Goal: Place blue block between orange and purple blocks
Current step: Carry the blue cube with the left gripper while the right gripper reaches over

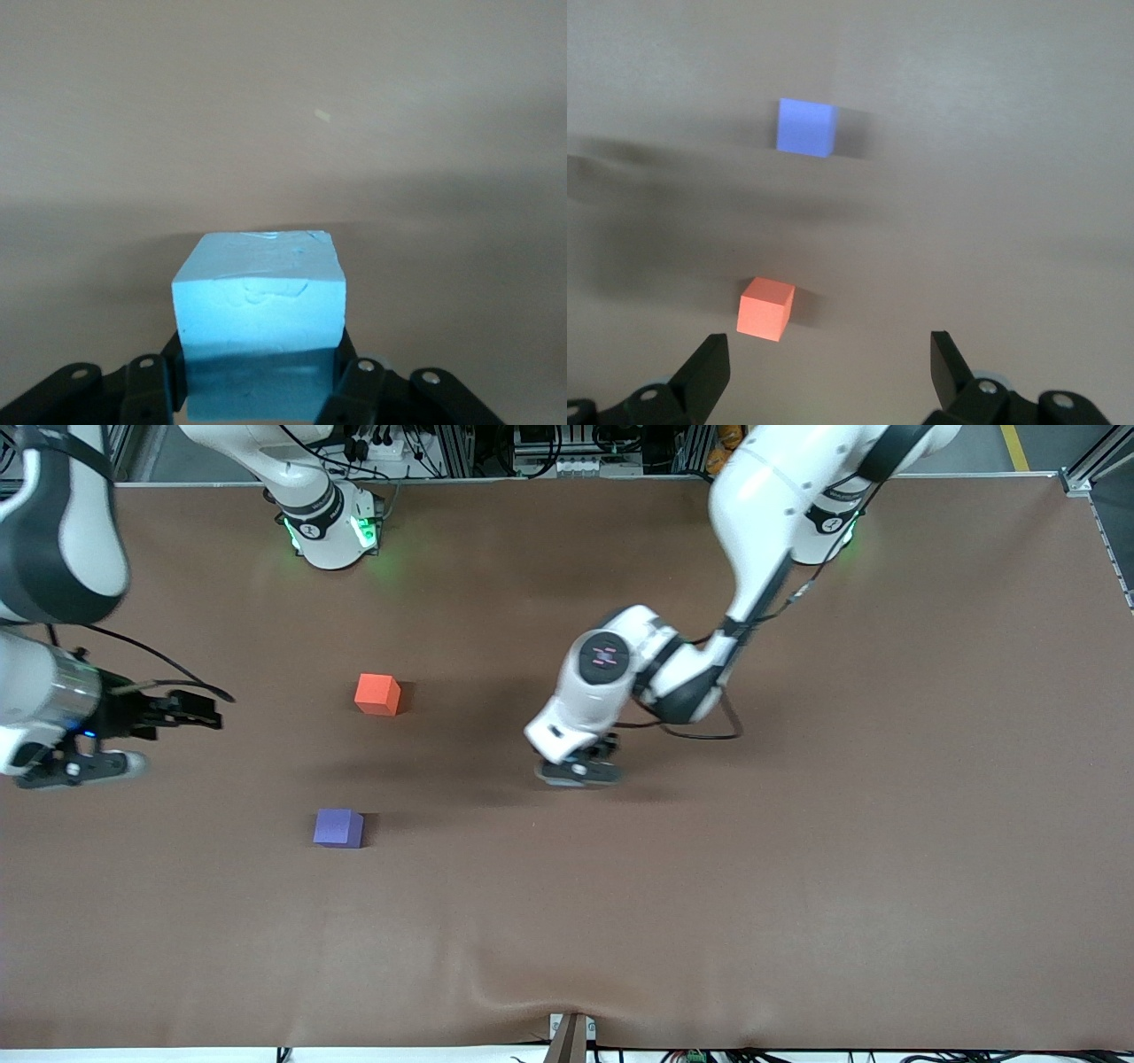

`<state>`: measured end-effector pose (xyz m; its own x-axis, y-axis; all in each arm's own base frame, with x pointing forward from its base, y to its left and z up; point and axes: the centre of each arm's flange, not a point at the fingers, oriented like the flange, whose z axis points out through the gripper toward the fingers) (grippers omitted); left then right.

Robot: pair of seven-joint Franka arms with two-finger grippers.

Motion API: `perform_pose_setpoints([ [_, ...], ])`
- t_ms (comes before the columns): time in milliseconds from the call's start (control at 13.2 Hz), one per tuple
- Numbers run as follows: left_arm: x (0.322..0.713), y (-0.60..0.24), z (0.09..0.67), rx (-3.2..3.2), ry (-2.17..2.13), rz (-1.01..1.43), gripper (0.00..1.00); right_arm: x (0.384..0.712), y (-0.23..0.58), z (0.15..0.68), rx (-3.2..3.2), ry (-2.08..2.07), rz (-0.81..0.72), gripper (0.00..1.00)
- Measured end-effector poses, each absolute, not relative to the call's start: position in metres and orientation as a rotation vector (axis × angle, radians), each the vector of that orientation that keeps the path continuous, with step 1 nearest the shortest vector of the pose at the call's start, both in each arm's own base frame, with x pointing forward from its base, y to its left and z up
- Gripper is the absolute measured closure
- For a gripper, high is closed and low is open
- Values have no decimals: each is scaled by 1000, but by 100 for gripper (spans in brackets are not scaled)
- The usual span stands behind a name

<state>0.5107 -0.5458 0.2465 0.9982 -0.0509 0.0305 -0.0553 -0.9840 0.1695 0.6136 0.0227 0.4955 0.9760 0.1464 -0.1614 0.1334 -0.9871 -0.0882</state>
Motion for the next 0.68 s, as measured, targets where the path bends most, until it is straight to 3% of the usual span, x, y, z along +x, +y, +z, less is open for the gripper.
perform_pose_setpoints([
  [529,475,-604,211,2951,-86,8,40,652,150,380,-2985,-208,201,0],
  [680,479,-604,212,2944,-79,25,22,655,161,359,-2987,-234,210,0],
])
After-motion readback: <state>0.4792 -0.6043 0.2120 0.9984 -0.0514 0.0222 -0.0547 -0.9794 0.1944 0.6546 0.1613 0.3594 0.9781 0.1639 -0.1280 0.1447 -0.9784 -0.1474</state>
